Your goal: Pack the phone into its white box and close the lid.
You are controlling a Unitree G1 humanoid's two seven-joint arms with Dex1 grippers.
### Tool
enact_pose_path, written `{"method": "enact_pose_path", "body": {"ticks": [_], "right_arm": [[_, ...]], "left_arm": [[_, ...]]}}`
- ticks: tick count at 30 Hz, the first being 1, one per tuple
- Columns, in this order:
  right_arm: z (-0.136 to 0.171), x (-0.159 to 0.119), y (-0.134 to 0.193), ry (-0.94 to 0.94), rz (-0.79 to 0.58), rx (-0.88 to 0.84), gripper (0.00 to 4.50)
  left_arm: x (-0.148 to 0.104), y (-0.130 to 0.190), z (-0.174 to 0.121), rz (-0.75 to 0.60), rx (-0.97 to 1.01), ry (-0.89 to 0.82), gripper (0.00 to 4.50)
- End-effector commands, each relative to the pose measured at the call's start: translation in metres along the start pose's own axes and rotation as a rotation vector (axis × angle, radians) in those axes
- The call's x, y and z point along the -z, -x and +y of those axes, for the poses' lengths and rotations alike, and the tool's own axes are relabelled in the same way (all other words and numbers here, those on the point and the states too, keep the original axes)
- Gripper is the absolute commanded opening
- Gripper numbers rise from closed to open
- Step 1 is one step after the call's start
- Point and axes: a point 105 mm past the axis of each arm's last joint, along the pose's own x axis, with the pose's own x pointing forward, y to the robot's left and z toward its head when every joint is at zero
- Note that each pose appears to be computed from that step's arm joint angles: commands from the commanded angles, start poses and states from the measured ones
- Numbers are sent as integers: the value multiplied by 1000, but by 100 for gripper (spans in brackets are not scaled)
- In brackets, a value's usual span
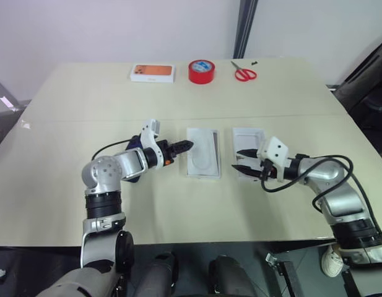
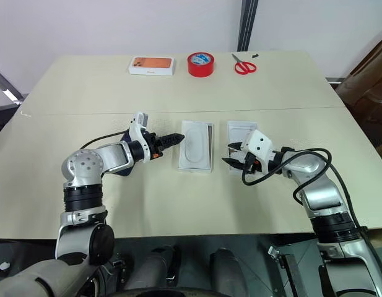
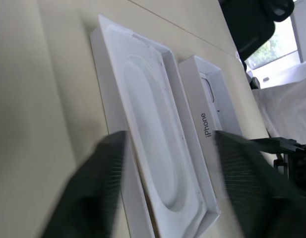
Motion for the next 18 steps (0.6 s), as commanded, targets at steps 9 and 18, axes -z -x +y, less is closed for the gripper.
{"method": "enact_pose_path", "body": {"ticks": [9,18], "right_arm": [[-7,-63,-55,34,-210,48,138],[2,-39,-114,161,-6,52,2]], "left_arm": [[-45,31,5,-193,-55,-394,344],[-52,67,41,-182,-155,-745,344]]}}
